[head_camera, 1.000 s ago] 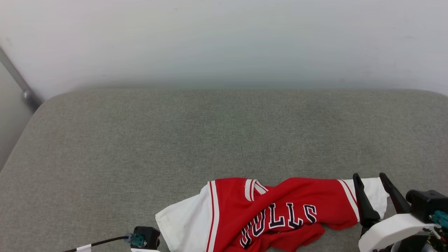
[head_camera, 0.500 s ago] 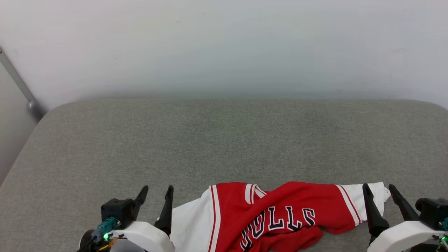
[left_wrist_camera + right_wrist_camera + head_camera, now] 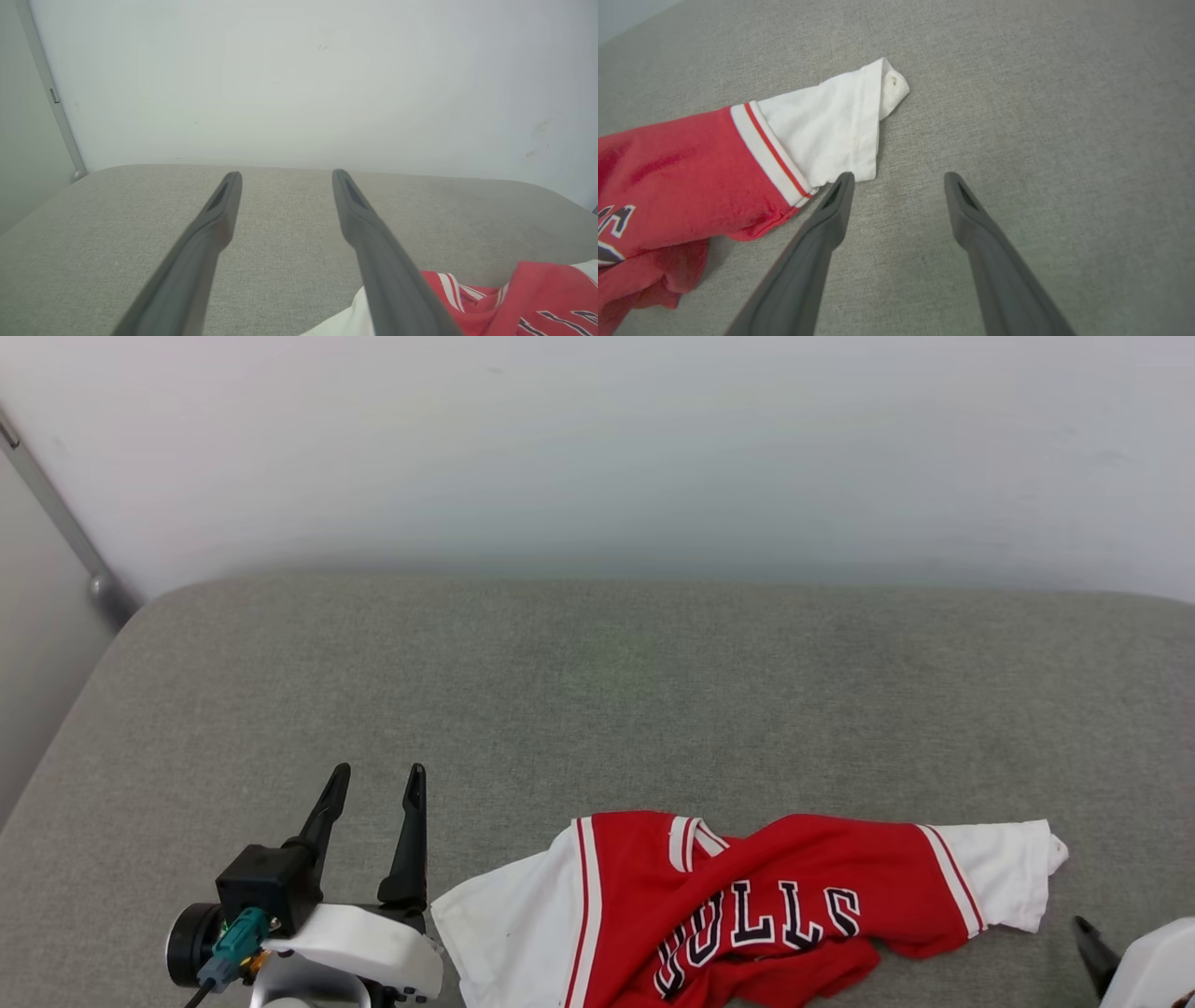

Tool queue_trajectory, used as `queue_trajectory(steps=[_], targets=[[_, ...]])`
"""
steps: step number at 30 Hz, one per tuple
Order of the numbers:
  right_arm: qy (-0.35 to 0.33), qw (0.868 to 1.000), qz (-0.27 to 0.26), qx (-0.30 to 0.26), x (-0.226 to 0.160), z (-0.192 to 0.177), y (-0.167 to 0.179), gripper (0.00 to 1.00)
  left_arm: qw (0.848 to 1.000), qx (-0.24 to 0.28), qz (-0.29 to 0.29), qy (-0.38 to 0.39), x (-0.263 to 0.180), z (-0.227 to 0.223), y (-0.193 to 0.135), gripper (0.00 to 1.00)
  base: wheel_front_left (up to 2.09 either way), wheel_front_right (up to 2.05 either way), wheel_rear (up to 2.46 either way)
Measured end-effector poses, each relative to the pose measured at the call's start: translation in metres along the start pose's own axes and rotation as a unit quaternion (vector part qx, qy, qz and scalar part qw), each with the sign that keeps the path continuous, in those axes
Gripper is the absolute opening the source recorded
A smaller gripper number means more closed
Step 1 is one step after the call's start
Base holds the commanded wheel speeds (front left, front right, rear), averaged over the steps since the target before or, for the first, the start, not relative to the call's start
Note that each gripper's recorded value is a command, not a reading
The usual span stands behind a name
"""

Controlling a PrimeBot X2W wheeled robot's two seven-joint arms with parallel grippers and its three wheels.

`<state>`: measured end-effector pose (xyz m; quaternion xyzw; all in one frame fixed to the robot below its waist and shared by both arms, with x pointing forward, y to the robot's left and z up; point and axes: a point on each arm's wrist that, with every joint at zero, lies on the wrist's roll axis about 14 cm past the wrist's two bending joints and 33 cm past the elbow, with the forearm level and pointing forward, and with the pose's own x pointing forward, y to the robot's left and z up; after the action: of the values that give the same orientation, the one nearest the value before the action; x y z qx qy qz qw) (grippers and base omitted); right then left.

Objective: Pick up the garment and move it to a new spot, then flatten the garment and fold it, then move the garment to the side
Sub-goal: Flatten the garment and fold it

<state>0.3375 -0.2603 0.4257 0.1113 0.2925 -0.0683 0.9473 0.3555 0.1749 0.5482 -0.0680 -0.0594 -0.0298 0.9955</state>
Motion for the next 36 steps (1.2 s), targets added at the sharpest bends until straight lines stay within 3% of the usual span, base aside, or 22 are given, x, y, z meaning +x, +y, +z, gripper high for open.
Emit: queue_trajectory(steps=[4, 14, 24, 25, 26, 32, 36], targets=[[0.064, 0.998, -0.003, 0.001, 0.014, 0.001, -0.005, 1.00, 1.000, -0.001, 0.009, 0.006, 0.001, -0.004, 0.005, 1.00, 0.00, 0.00, 0.00], [0.150, 0.989, 0.012, -0.013, 0.072, 0.015, 0.015, 1.00, 0.999, -0.002, 0.021, 0.028, 0.031, -0.026, 0.017, 1.00, 0.00, 0.00, 0.00], [0.218, 0.976, 0.015, -0.002, 0.101, -0.015, 0.020, 1.00, 0.997, -0.004, 0.021, 0.080, 0.037, -0.063, 0.023, 1.00, 0.00, 0.00, 0.00], [0.220, 0.975, 0.016, -0.004, 0.101, -0.016, 0.020, 0.38, 0.996, -0.005, 0.019, 0.086, 0.037, -0.066, 0.023, 1.00, 0.00, 0.00, 0.00], [0.219, 0.976, 0.018, -0.003, 0.100, -0.015, 0.021, 0.00, 0.995, -0.006, 0.015, 0.094, 0.036, -0.070, 0.022, 1.00, 0.00, 0.00, 0.00], [0.194, 0.980, 0.034, -0.019, 0.093, -0.005, 0.030, 0.00, 0.982, -0.012, -0.013, 0.188, 0.020, -0.096, 0.019, 1.00, 0.00, 0.00, 0.00], [0.176, 0.983, 0.046, -0.027, 0.080, -0.003, 0.035, 0.00, 0.953, -0.027, -0.036, 0.301, -0.014, -0.127, 0.017, 1.00, 0.00, 0.00, 0.00]])
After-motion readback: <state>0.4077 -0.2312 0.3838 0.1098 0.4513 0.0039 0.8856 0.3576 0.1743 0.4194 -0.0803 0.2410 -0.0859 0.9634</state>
